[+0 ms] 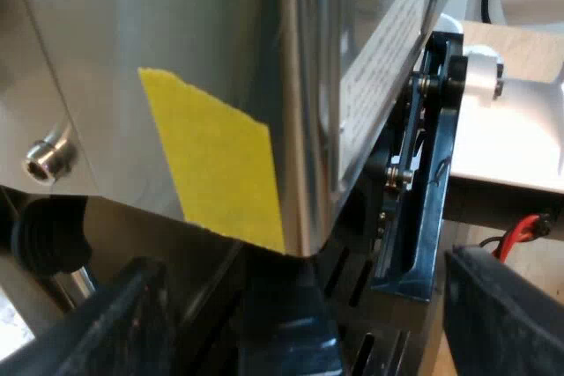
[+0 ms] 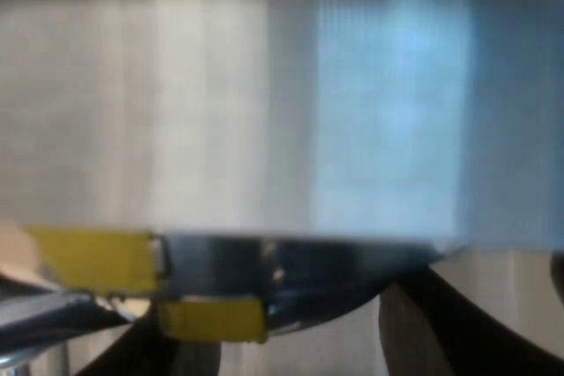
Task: Put the handle in the coffee machine
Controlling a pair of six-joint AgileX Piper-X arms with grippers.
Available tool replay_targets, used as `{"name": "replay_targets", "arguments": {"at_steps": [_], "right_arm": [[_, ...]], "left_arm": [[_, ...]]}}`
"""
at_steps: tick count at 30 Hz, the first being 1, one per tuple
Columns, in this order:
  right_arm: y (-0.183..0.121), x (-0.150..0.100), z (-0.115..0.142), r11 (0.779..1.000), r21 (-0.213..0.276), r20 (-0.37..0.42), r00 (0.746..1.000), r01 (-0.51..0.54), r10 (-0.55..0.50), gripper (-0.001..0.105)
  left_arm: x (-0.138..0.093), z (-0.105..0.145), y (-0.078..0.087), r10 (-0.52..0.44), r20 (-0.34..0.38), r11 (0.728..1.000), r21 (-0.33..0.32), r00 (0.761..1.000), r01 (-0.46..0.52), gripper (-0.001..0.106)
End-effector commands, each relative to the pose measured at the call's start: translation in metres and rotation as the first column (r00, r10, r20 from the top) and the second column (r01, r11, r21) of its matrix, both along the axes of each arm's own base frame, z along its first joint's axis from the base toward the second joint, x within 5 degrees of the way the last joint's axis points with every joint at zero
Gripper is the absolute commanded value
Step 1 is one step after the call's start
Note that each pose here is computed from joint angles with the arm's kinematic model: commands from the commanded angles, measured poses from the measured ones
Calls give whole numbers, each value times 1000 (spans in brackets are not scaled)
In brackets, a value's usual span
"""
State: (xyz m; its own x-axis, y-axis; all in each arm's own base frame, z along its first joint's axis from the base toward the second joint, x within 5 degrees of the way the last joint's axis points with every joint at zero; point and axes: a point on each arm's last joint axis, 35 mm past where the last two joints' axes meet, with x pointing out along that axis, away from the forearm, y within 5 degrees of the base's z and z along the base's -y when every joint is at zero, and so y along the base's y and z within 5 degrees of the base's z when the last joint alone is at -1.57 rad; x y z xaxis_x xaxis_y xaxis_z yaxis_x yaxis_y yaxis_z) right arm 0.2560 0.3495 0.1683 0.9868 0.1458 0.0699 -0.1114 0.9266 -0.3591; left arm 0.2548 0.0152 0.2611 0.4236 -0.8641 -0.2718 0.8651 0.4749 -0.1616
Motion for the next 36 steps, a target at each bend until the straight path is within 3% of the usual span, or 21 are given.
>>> {"name": "replay_targets", "arguments": {"at_steps": [1,7,15,18,20,23,29,36], "right_arm": [[-1,-1,23,994,112,71,998,-8,0,44],[0,-1,25,991,129,93,995,-44,32,44],[0,-1,26,990,130,96,995,-52,40,44],[0,-1,26,990,130,96,995,-52,40,44],[0,-1,26,990,130,96,995,-52,40,44],[0,-1,26,990,130,96,995,-52,40,44],[0,-1,26,990,130,96,995,-52,40,44],[0,-1,26,990,130,96,995,-52,40,44]], "left_arm": [[-1,7,-1,-13,25,1000,-13,1000,14,66],[-7,17,3,7,67,1000,-5,998,-6,66],[-10,22,27,102,94,995,2,990,-103,66],[-10,23,29,117,106,993,10,988,-118,54],[-9,24,30,127,122,991,23,984,-131,37],[-6,25,32,167,149,982,66,975,-179,0],[-1,20,36,301,132,930,180,944,-322,0],[1,9,37,312,45,932,178,949,-315,0]]}}
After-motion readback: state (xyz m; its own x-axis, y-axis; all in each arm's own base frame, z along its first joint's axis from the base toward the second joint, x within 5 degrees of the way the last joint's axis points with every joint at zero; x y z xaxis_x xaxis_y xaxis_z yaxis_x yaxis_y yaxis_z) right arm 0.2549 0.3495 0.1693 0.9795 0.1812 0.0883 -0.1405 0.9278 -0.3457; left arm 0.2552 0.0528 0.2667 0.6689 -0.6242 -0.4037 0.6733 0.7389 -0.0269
